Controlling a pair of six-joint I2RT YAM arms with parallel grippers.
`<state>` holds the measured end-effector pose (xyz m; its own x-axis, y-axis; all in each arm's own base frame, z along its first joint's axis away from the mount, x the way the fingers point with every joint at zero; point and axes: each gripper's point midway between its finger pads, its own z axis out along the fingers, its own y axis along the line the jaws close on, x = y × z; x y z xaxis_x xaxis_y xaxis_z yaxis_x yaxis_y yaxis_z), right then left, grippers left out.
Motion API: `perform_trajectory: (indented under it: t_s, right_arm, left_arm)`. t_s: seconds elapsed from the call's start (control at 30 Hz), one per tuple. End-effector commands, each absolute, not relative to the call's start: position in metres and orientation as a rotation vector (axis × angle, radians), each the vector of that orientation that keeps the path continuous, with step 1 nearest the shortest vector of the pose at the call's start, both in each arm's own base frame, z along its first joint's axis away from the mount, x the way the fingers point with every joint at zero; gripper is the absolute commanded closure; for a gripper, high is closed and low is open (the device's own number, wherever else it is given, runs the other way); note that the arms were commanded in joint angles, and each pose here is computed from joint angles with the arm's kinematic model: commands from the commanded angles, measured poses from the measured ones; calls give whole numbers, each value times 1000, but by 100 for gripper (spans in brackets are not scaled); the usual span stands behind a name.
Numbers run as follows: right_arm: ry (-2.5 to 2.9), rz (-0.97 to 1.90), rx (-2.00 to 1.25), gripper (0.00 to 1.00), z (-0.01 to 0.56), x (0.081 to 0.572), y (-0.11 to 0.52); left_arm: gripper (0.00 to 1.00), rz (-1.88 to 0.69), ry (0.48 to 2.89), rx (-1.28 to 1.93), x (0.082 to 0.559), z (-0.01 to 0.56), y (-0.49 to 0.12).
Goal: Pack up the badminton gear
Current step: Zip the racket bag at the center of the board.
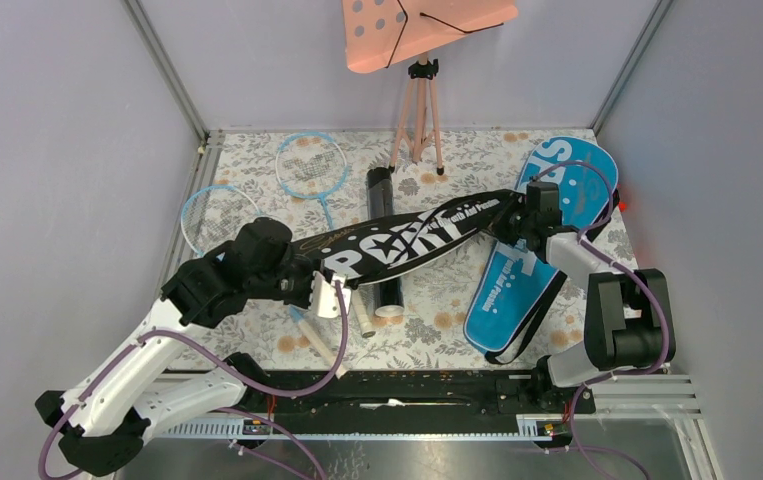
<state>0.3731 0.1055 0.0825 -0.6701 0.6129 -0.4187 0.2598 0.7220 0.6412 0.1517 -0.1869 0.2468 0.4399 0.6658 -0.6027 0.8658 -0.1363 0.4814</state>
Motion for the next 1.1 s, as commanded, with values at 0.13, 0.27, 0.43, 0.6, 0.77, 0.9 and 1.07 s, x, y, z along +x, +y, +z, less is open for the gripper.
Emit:
perform_trajectory:
  t_s: [0.13,0.27,0.43,0.6,0.77,0.9,1.07]
  right_arm:
    - [2167,918,540,100,118,392,117]
    - [2099,1002,531,100,139,382,134]
    - [1985,1055,626,100,153,365,155]
    - [1871,1003,760,100,168,367,146]
    - [1763,1088,782,100,193,359,154]
    - [1750,1104,792,100,197,347,152]
    - [1818,1069,745,100,195,323,149]
  left_arm:
    - [47,-208,1190,1951,155,241,-180]
    - [1,-224,1202,1949,161,246,-187]
    - [1,-283,1156,1862,167,271,-211]
    - [1,-390,1020,1702,167,314,-242]
    - [1,-552,892,1525,161,351,-285]
    - [1,-649,1014,1156,198,367,-319]
    - [1,-606,1312,1084,220,284,-376]
